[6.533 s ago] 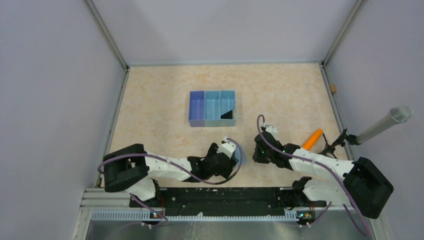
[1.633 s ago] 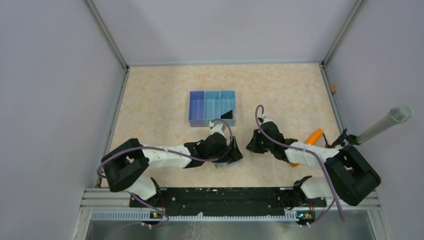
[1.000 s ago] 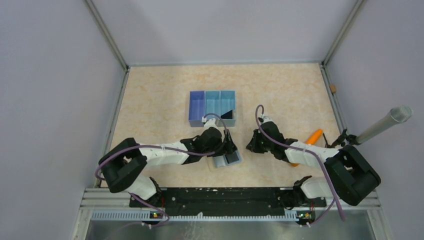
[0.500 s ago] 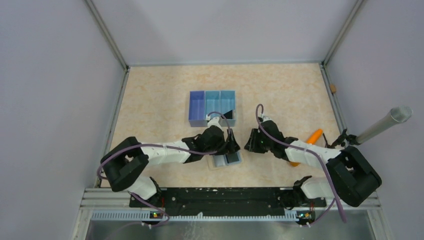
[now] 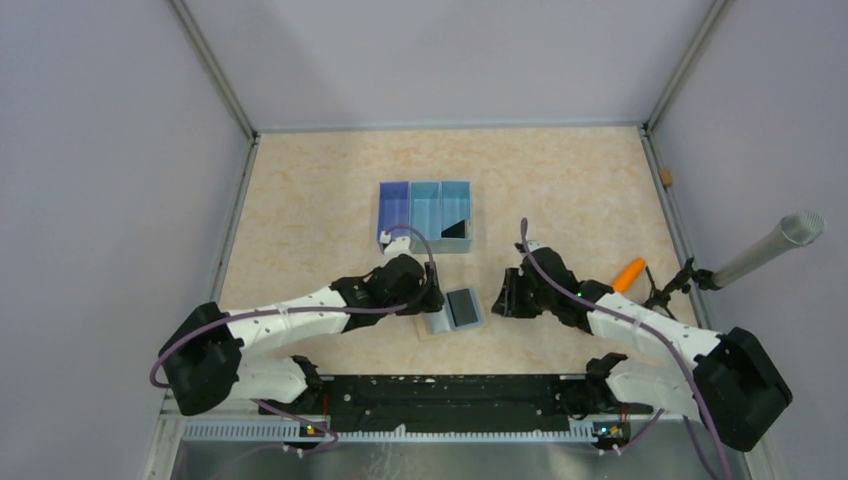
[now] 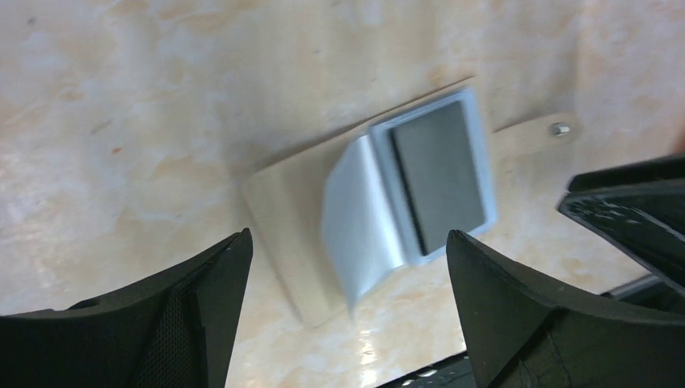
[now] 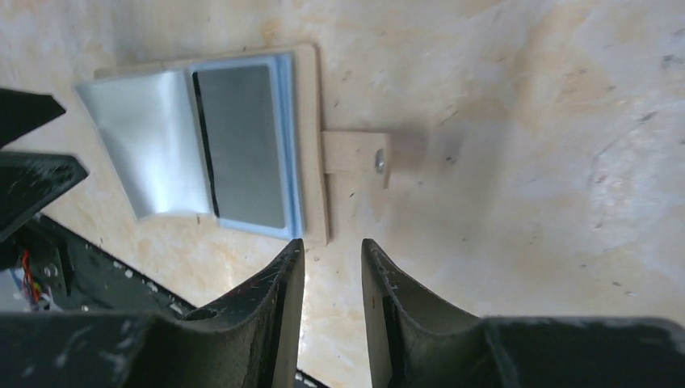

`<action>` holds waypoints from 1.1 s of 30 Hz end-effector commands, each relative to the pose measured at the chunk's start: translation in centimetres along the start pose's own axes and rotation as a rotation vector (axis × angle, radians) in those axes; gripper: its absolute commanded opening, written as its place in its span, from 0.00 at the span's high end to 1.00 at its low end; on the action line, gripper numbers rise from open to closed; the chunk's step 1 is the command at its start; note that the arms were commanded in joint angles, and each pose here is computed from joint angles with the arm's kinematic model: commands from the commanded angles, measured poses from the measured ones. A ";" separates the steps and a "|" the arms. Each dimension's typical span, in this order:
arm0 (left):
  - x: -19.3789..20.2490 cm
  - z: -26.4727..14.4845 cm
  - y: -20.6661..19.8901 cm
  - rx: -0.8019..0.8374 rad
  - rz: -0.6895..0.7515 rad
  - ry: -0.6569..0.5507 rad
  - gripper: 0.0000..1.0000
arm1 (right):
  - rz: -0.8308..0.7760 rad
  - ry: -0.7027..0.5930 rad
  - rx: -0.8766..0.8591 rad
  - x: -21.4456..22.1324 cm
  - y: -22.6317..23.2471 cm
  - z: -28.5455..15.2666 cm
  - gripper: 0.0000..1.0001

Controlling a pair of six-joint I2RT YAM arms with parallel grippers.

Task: Put the credit cards into the card holder
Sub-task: Insert the credit card into the card holder, then turn over the card slot in the card holder.

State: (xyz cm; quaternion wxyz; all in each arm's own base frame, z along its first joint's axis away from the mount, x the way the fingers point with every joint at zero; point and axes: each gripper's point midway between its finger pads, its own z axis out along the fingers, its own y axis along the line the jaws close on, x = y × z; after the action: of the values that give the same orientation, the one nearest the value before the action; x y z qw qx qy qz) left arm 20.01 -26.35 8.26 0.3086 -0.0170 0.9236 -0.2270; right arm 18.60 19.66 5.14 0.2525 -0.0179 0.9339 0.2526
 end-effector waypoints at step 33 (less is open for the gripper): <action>4.1 1.2 5.2 -0.104 -0.051 0.110 0.52 | -0.103 0.091 -0.130 0.6 6.3 2.9 0.84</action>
State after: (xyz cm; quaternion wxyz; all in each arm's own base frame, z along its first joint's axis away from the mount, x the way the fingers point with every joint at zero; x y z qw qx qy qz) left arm 17.56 -22.75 2.92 0.2445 -0.0426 0.9510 -0.1841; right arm 17.16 24.77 2.40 0.1872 -0.0864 0.9406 0.2697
